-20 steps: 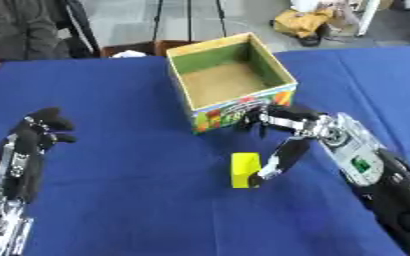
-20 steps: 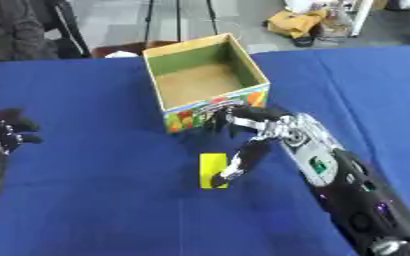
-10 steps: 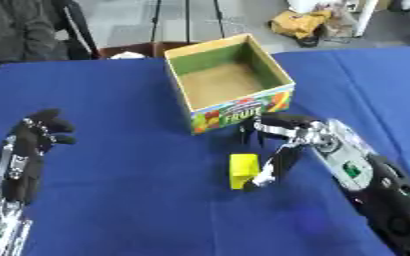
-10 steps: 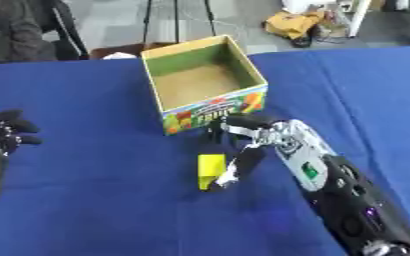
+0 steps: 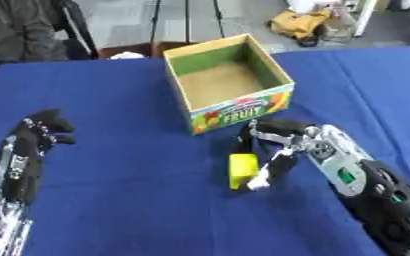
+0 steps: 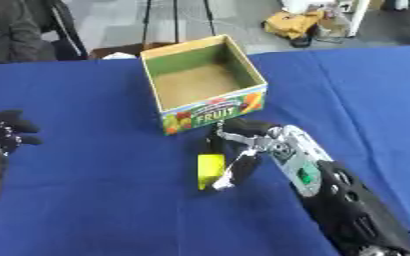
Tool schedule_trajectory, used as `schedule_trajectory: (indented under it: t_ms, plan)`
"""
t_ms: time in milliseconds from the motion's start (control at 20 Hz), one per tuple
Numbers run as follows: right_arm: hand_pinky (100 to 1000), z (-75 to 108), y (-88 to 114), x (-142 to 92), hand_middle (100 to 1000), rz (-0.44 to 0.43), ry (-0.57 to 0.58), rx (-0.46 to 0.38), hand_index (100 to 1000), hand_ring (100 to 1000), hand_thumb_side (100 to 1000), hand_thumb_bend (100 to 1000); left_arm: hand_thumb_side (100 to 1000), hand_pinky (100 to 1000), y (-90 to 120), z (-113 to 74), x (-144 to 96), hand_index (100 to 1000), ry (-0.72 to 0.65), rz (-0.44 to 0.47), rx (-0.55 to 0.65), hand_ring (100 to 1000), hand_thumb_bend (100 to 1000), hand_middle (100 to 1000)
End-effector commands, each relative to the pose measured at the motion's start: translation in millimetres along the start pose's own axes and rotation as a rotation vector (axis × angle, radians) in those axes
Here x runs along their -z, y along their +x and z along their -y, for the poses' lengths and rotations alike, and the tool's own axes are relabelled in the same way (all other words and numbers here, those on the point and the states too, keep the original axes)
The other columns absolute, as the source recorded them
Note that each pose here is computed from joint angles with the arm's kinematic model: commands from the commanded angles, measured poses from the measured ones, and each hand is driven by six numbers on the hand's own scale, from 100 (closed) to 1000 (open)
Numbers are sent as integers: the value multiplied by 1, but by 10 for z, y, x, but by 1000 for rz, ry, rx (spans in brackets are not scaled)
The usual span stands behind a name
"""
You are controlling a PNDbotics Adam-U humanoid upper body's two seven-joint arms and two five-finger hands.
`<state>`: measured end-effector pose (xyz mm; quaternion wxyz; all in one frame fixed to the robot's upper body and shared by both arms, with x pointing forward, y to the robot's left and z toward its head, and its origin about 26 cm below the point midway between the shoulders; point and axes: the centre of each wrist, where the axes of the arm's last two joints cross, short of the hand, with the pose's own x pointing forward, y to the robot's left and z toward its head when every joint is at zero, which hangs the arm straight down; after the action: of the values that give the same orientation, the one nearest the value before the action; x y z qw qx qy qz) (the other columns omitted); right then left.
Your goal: Pick up objects on the table and place them in the box.
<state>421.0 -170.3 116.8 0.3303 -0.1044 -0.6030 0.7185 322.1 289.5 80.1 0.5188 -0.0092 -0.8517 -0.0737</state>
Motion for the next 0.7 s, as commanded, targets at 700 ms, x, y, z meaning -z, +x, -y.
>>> schedule_trajectory:
  t_ms: [700]
  plan:
    - [128, 261, -20, -156, 329, -19, -169, -51, 439, 382, 349, 283, 776, 593, 46, -41, 33, 767, -3, 15, 13, 658, 930, 583]
